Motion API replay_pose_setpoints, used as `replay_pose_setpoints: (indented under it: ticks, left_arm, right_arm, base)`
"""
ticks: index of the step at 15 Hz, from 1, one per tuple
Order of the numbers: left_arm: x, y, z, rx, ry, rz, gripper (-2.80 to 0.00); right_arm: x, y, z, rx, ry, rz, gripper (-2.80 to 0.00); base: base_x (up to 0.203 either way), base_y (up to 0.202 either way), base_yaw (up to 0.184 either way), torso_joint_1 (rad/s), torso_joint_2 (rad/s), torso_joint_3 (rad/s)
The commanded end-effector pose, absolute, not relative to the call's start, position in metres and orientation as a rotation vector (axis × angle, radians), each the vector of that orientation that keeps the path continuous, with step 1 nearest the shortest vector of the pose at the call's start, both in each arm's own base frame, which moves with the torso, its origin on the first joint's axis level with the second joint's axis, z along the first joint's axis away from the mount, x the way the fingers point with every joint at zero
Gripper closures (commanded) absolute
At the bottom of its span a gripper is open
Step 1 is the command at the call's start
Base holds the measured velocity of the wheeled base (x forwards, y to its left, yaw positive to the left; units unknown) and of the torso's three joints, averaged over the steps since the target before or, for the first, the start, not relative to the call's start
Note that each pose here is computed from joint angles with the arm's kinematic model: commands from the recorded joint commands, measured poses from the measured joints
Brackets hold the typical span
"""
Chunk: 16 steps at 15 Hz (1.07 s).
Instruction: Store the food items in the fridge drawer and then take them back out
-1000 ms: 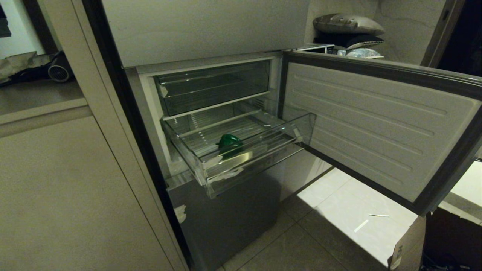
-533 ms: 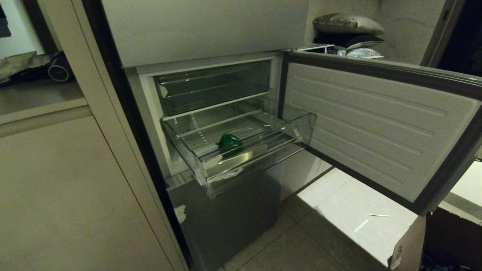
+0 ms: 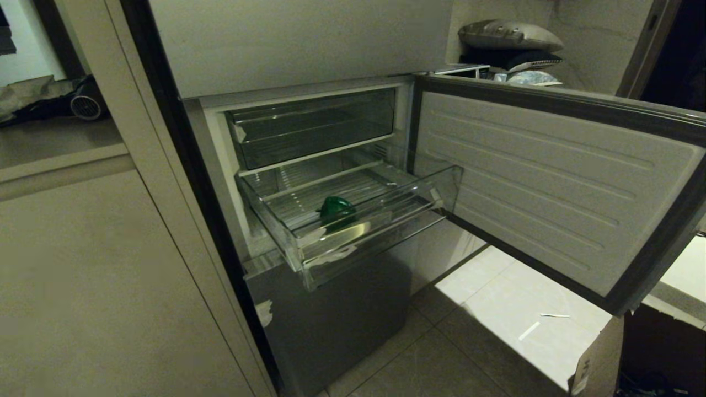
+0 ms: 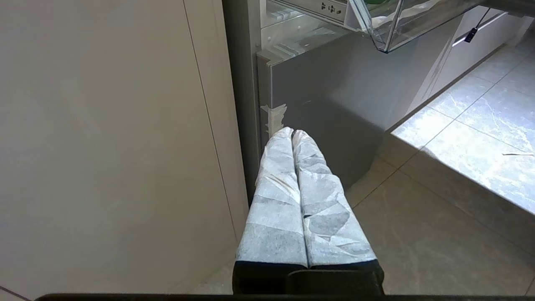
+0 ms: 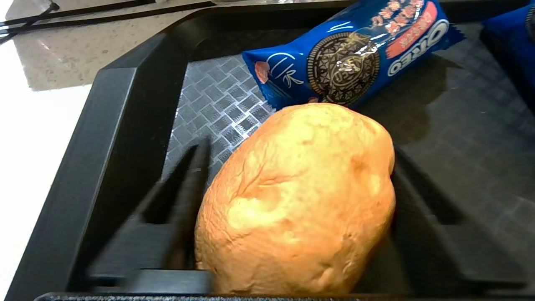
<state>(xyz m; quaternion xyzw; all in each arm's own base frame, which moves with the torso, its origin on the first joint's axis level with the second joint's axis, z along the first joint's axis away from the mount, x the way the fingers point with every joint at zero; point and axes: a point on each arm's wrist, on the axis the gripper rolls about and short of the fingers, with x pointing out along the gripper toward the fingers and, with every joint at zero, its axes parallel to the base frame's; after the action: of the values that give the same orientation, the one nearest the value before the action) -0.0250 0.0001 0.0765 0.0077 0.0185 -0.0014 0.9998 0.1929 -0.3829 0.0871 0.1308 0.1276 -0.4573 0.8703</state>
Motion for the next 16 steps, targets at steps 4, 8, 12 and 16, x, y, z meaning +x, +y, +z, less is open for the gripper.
replay_pose_setpoints:
  ticks: [4,8,12,16]
  left_arm:
    - [-0.025,0.0,0.077,0.015,0.038,-0.002,0.0]
    - [-0.025,0.0,0.077,0.015,0.038,-0.003,0.0]
    - [-0.025,0.0,0.077,0.015,0.038,-0.003,0.0]
    - [-0.025,0.0,0.077,0.015,0.038,-0.002,0.0]
  right_arm:
    - [0.19,-0.381,0.107,0.246,0.225,-0.96,0.0]
    - [0.171,-0.361,0.176,0.172,0.076,-0.987,0.0]
    - [0.165,-0.305,0.284,0.049,-0.211,-0.914,0.0]
    - [0.19,-0.214,0.36,-0.023,-0.441,-0.649,0.0]
  base:
    - [0.0,0.0,0.0,0.0,0.0,0.0]
    - [0.0,0.0,0.0,0.0,0.0,0.0]
    - [0.0,0.0,0.0,0.0,0.0,0.0]
    - [0.0,0.0,0.0,0.0,0.0,0.0]
